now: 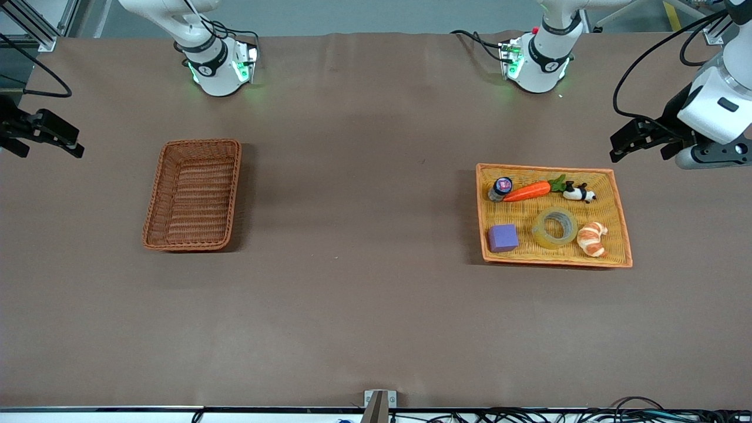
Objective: Move tape to another basket
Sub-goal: 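Move the left gripper over the yellow tape roll in the tray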
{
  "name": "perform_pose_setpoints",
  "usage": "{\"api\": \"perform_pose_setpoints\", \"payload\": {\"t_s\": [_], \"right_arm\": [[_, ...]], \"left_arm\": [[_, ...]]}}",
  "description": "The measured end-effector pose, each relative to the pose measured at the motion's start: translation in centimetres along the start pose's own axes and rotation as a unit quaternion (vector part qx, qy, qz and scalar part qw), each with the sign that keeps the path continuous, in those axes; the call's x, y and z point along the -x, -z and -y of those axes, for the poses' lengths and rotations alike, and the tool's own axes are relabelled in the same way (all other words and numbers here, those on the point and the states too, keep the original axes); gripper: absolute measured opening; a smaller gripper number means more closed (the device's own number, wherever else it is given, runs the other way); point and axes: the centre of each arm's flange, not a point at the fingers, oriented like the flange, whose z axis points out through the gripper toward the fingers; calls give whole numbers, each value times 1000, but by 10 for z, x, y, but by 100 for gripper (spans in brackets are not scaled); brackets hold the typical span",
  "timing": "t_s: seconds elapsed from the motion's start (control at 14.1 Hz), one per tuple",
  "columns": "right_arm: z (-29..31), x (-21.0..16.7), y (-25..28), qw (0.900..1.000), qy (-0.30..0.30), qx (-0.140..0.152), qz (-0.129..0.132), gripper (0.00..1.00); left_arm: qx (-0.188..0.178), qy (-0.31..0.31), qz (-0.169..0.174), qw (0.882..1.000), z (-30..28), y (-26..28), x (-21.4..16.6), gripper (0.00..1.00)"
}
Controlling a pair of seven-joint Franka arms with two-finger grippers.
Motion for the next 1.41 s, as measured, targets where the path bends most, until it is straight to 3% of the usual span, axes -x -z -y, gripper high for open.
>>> {"api": "perform_pose_setpoints", "payload": {"t_s": [0.49, 0.71, 1.27, 1.41], "right_arm": [[-1, 0, 0, 1000, -1, 0, 0, 100], [-2, 0, 0, 1000, -1, 0, 0, 100], [-1, 0, 0, 1000, -1, 0, 1, 100], [-1, 0, 0, 1000, -1, 0, 1, 100]], "left_arm": [[-2, -7, 0, 1000, 0, -1, -1, 100], [-16, -8, 17, 1000, 4, -22, -11, 100], [-32, 1, 166, 986, 16, -199, -59, 98], [-38, 1, 184, 982, 20, -238, -66, 97]]}}
